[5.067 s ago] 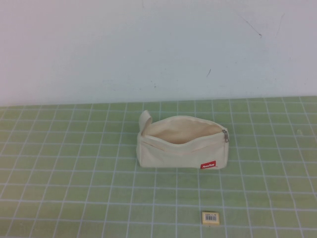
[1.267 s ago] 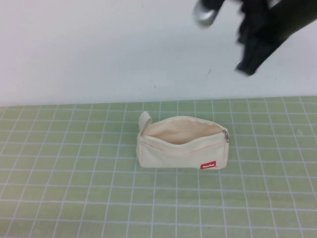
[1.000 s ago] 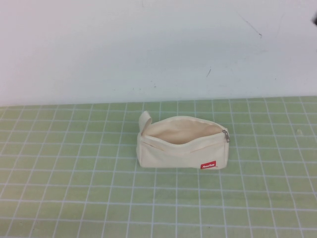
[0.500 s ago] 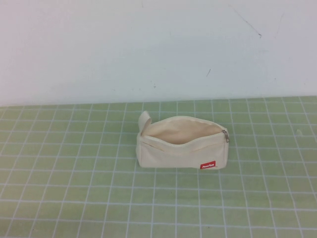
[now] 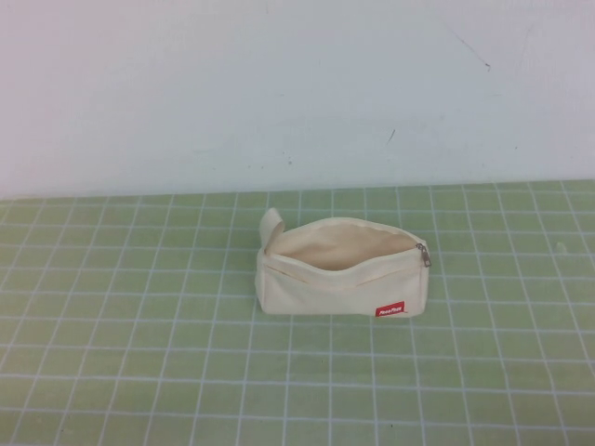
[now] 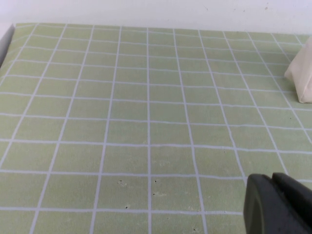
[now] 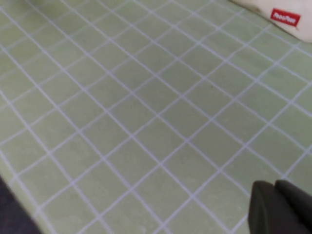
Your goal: Put eraser into pencil case
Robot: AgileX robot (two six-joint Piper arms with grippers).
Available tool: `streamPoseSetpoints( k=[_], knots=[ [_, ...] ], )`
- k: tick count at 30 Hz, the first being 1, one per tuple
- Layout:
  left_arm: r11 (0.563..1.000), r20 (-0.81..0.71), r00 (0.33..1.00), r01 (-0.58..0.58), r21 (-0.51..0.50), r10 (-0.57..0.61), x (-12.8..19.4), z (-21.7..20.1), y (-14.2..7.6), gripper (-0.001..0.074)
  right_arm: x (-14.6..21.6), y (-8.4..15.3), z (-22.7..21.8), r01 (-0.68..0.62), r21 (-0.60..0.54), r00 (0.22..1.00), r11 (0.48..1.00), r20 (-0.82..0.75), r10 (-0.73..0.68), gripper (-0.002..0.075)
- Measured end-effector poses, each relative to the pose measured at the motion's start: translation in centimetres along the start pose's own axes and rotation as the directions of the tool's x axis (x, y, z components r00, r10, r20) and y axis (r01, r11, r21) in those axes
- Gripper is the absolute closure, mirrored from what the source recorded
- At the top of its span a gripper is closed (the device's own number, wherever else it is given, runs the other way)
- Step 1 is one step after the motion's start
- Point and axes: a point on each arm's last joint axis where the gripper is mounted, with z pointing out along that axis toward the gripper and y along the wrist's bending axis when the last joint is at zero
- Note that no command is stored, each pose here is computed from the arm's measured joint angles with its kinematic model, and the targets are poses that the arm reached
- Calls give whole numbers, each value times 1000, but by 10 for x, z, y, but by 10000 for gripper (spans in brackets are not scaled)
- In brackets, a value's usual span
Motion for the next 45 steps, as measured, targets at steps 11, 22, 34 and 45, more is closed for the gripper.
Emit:
streamPoseSetpoints(
  k=[11, 22, 34, 45],
  knots=[
    [1000, 0, 1000, 0, 0, 0, 0, 0, 0, 736, 21, -37, -6, -40, 575, 913, 817, 354, -204, 726],
    [1000, 0, 1000, 0, 0, 0, 0, 0, 0, 736, 65, -48, 2, -148, 774, 961, 616, 260, -97, 726],
    [1000, 0, 1000, 0, 0, 0, 0, 0, 0, 736, 69, -48, 3, -168, 768, 967, 617, 249, -47, 726],
    [1000, 0, 1000, 0, 0, 0, 0, 0, 0, 736, 79, -43, 10, -211, 710, 974, 672, 208, 86, 726]
  ],
)
